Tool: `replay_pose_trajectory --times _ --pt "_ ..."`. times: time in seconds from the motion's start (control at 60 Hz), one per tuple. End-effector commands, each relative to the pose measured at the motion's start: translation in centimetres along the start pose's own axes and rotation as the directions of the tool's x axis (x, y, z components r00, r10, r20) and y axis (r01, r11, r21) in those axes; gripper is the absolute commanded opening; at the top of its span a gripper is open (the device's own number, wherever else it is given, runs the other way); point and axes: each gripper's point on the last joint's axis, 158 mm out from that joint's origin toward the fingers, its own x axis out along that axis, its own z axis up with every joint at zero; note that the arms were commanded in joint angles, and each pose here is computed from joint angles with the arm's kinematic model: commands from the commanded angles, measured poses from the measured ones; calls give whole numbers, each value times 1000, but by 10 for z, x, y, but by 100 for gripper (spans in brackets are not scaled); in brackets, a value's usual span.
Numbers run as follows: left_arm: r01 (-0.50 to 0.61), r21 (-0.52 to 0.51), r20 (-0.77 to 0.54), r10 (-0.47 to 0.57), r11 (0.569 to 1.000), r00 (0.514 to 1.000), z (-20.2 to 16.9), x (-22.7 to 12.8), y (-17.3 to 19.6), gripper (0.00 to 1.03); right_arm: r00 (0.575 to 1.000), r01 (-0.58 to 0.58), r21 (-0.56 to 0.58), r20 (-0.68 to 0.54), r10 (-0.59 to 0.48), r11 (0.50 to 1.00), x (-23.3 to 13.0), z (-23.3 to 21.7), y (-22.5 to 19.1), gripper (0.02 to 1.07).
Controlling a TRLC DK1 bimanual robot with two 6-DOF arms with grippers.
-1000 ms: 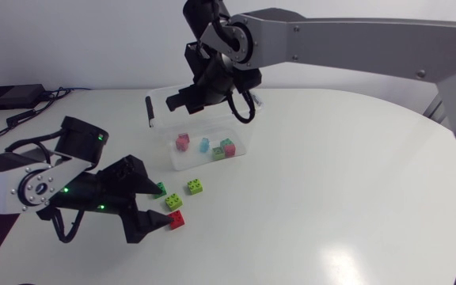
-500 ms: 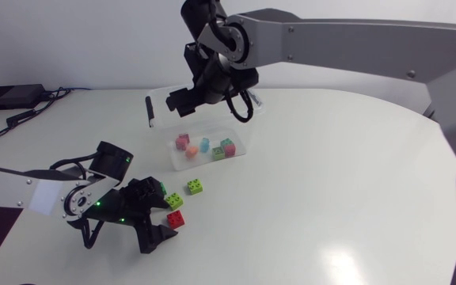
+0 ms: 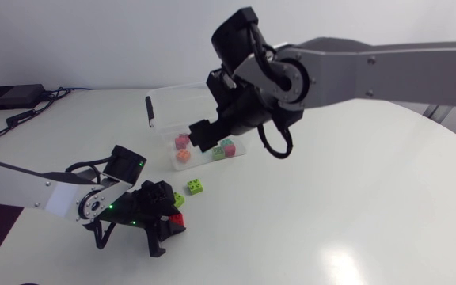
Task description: Place the duplo bricks in the container
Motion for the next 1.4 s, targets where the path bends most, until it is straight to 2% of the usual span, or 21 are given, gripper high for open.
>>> replay_pose_trajectory --times 0.0,0.067,0.3,0.45,0.65,0.883,1.15,1.383 --pt "7 8 -21 -6 1000 1000 -4 3 -3 32 999 -17 -28 -41 16 999 10 -29 10 97" --pt "-6 5 -8 6 1000 1000 1 -3 -1 32 998 -24 -32 -53 22 999 17 -40 16 97" --pt "-79 12 57 78 997 995 40 -63 12 31 991 -52 -53 -126 45 997 46 -66 39 98" --pt "-174 -16 147 174 985 974 77 -114 45 31 979 -47 -28 -202 40 998 62 -82 46 98" --pt "-260 -79 243 272 962 931 110 -158 90 31 960 -50 12 -274 51 999 82 -95 51 98" --pt "-310 -131 287 335 942 897 130 -176 125 31 939 -62 26 -337 67 998 100 -101 61 98" --pt "-345 -206 326 396 916 858 137 -176 166 31 923 -51 44 -379 64 998 115 -108 63 98" --pt "-354 -234 346 418 906 840 144 -173 188 31 918 -25 68 -393 50 997 126 -105 61 98"
